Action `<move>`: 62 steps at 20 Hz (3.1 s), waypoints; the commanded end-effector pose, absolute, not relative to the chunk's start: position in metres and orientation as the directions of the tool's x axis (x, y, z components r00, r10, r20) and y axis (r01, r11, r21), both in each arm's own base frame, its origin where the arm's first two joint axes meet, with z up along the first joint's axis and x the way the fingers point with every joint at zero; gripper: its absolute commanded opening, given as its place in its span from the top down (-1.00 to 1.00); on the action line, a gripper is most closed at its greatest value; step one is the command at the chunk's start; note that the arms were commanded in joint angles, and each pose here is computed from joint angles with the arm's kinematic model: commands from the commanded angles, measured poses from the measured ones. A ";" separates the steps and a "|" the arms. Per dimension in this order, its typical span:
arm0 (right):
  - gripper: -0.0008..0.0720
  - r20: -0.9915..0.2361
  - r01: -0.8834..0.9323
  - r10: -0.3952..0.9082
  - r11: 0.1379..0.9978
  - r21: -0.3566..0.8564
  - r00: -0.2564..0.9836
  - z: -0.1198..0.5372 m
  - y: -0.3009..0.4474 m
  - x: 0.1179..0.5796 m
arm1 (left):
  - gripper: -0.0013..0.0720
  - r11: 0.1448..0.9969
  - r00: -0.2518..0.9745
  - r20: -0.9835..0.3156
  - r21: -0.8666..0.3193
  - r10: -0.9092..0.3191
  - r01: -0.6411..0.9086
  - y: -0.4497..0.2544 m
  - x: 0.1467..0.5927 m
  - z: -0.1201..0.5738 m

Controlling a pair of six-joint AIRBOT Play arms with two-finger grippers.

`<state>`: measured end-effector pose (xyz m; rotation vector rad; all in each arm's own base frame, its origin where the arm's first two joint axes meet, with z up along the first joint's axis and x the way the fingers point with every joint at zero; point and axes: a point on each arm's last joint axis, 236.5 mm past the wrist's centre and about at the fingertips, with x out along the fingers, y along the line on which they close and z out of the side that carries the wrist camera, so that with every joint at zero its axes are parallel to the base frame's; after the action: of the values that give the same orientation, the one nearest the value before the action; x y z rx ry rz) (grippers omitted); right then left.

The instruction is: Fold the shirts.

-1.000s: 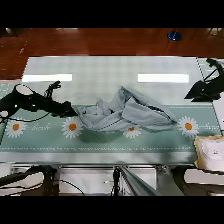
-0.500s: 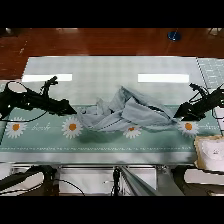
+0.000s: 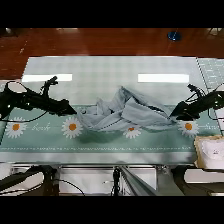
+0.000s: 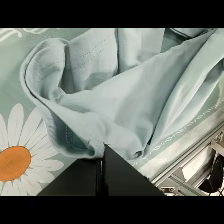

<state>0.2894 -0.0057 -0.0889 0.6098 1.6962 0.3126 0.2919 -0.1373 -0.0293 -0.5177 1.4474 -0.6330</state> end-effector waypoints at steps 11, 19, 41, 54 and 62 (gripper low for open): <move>0.92 -0.829 -0.041 0.554 0.829 0.558 -0.072 -0.015 0.045 0.306 | 0.91 0.737 0.160 -0.723 -0.630 -0.671 0.245 -0.136 0.330 0.046; 0.92 -0.435 -0.316 0.432 0.895 0.315 0.790 0.339 0.055 0.359 | 0.91 0.792 0.687 -0.402 -0.224 -0.606 0.568 -0.129 0.351 0.351; 0.92 -0.567 0.008 0.109 0.980 0.200 0.816 0.395 0.023 0.203 | 0.91 0.930 0.846 -0.390 -0.104 -0.365 0.354 -0.090 0.158 0.426; 0.92 -0.821 -0.099 0.289 0.956 0.278 0.491 0.153 0.101 0.392 | 0.91 0.964 0.615 -0.742 -0.215 -0.266 0.157 -0.050 0.318 0.176; 0.92 -0.873 -0.065 0.142 0.990 0.127 0.466 0.030 0.076 0.485 | 0.90 0.982 0.580 -0.795 -0.185 -0.178 0.047 -0.023 0.394 0.078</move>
<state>0.4519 0.0820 0.0605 0.1361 1.1266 0.1456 0.3639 -0.0303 0.1033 -0.1404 0.9684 -0.1652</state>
